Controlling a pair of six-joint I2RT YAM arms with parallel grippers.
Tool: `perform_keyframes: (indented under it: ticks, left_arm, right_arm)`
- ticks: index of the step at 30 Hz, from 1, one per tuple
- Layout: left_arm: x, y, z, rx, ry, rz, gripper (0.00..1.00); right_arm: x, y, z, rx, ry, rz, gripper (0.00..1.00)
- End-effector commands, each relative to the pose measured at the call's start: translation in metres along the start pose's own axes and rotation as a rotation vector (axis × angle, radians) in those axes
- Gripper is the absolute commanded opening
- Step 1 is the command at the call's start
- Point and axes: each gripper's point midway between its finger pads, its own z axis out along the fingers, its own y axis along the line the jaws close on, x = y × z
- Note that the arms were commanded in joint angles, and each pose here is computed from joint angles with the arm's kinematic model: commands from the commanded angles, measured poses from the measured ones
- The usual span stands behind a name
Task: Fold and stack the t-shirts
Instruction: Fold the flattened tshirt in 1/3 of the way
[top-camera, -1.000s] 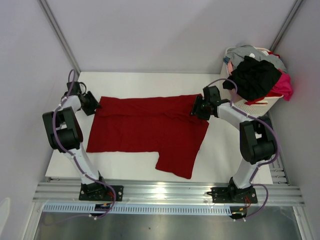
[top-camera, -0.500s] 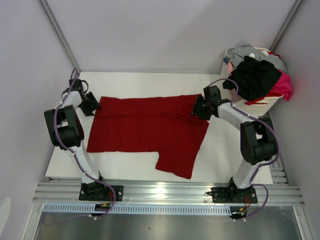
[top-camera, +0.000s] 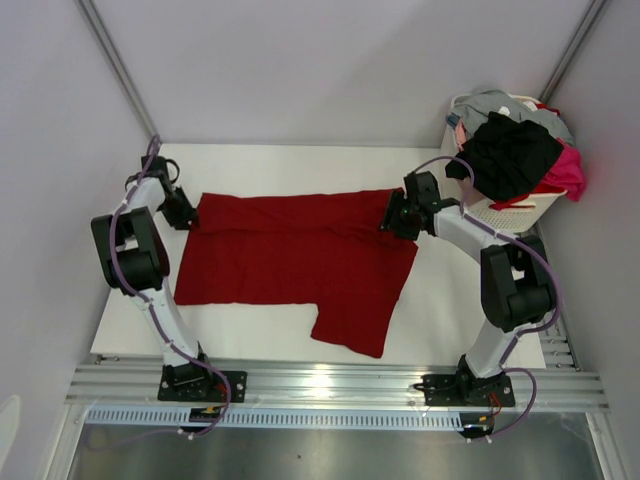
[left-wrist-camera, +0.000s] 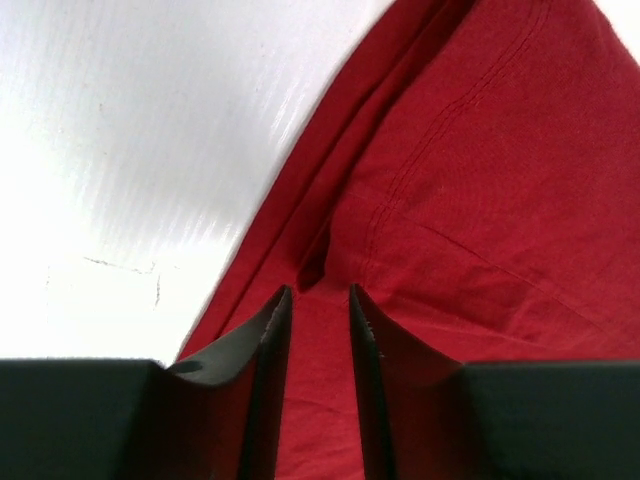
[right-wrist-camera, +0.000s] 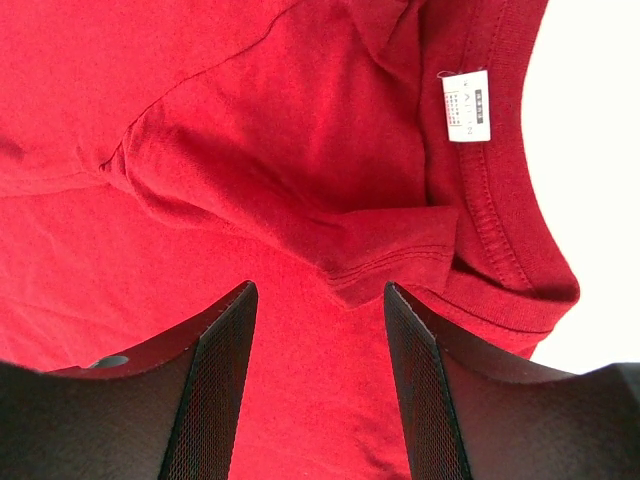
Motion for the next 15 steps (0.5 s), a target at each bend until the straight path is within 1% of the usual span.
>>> perform_keyframes:
  ticks: [1,2,6,7,8,9,10,12,13,14,15]
  left_arm:
    - [-0.014,-0.008,-0.005,0.008,-0.024,0.044,0.27]
    - [-0.015,-0.009,-0.004,0.014,-0.025,0.050,0.24]
    - [-0.016,-0.011,-0.004,0.021,-0.021,0.058,0.24]
    - [-0.017,-0.011,-0.003,0.022,-0.022,0.064,0.23]
    - [-0.017,-0.011,-0.004,0.022,-0.023,0.063,0.15]
    - [-0.017,-0.010,-0.003,0.020,-0.022,0.061,0.15]
    - [-0.018,-0.012,-0.004,0.022,-0.024,0.064,0.09]
    - [-0.019,-0.012,-0.005,0.024,-0.023,0.067,0.10]
    - [-0.017,-0.012,-0.003,0.025,-0.015,0.071,0.17]
    - [-0.016,-0.011,-0.004,0.023,-0.007,0.073,0.27]
    - [-0.015,-0.012,-0.003,0.024,-0.003,0.077,0.39]
  right_arm:
    - [-0.016,0.013,-0.015,-0.020,-0.059,-0.012,0.58]
    - [-0.014,0.013,-0.016,-0.020,-0.057,-0.014,0.58]
    - [-0.009,0.008,-0.018,-0.003,-0.052,-0.013,0.59]
    - [-0.008,0.006,-0.019,0.005,-0.049,-0.014,0.59]
    - [-0.007,0.005,-0.019,0.009,-0.052,-0.015,0.59]
    - [-0.008,0.005,-0.021,0.009,-0.054,-0.014,0.58]
    - [-0.007,0.002,-0.021,0.019,-0.052,-0.013,0.59]
    - [-0.004,0.001,-0.021,0.027,-0.042,-0.006,0.59]
    - [-0.003,-0.001,-0.022,0.034,-0.038,-0.001,0.60]
    - [-0.001,-0.001,-0.024,0.030,-0.039,0.002,0.61]
    - [0.000,-0.001,-0.024,0.027,-0.041,0.002,0.63]
